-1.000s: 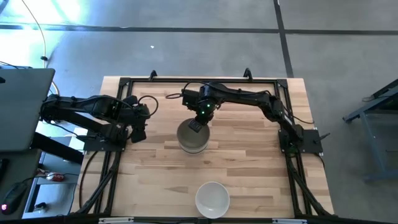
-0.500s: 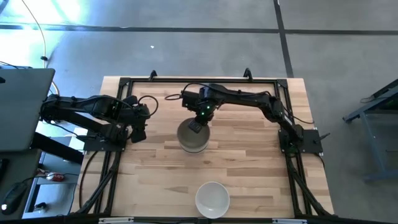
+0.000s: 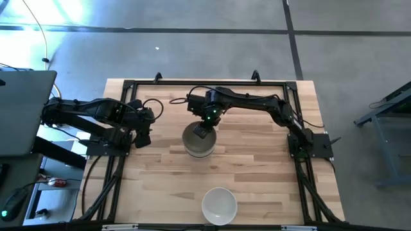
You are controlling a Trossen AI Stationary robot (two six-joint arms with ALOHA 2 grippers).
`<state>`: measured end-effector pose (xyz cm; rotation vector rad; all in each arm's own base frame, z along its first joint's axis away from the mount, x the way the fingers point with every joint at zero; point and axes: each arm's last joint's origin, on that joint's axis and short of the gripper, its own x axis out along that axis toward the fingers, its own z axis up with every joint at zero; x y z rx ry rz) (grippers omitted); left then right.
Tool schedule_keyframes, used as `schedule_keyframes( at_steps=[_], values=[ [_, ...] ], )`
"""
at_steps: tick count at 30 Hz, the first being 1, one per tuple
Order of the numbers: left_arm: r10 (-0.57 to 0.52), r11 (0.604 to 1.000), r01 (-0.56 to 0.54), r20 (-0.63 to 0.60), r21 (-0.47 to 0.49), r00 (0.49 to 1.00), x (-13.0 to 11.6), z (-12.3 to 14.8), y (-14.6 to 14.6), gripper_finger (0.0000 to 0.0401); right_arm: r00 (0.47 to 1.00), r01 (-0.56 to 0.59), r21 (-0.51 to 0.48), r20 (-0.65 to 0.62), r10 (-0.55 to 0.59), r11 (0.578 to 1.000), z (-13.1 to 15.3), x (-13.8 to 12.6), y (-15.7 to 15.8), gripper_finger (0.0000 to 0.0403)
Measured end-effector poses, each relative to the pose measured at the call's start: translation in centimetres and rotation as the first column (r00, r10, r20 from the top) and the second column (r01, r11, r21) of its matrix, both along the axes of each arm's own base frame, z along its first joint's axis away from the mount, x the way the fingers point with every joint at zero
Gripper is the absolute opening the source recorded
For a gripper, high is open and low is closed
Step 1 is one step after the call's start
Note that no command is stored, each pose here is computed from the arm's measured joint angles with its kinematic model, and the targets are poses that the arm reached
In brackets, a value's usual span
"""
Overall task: Nest bowls inside each other
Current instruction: Stack the gray bowl on the white bowl
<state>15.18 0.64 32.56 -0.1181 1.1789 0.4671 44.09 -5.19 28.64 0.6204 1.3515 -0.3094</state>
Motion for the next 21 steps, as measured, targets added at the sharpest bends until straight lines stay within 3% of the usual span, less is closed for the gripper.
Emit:
schedule_keyframes(
  at_steps=[5, 12, 21],
  values=[
    [0.000, 1.000, 0.000, 0.000, -0.001, 1.000, 0.0, 0.0, 0.0, 0.0181, 1.000, -0.001, -0.012, -0.007, 0.001, 1.000, 0.4, -0.2, 0.0, 0.0142],
    [0.000, 1.000, 0.000, 0.001, -0.009, 1.000, 0.0, 0.0, 0.0, 0.0181, 0.999, 0.009, -0.046, 0.054, -0.007, 0.999, 2.4, -0.4, -0.5, 0.0142],
    [0.000, 1.000, 0.000, 0.001, -0.009, 1.000, 0.0, 0.0, 0.0, 0.0181, 1.000, -0.003, -0.049, 0.022, 0.004, 0.999, 2.5, -0.9, -0.4, 0.0138]
  ],
)
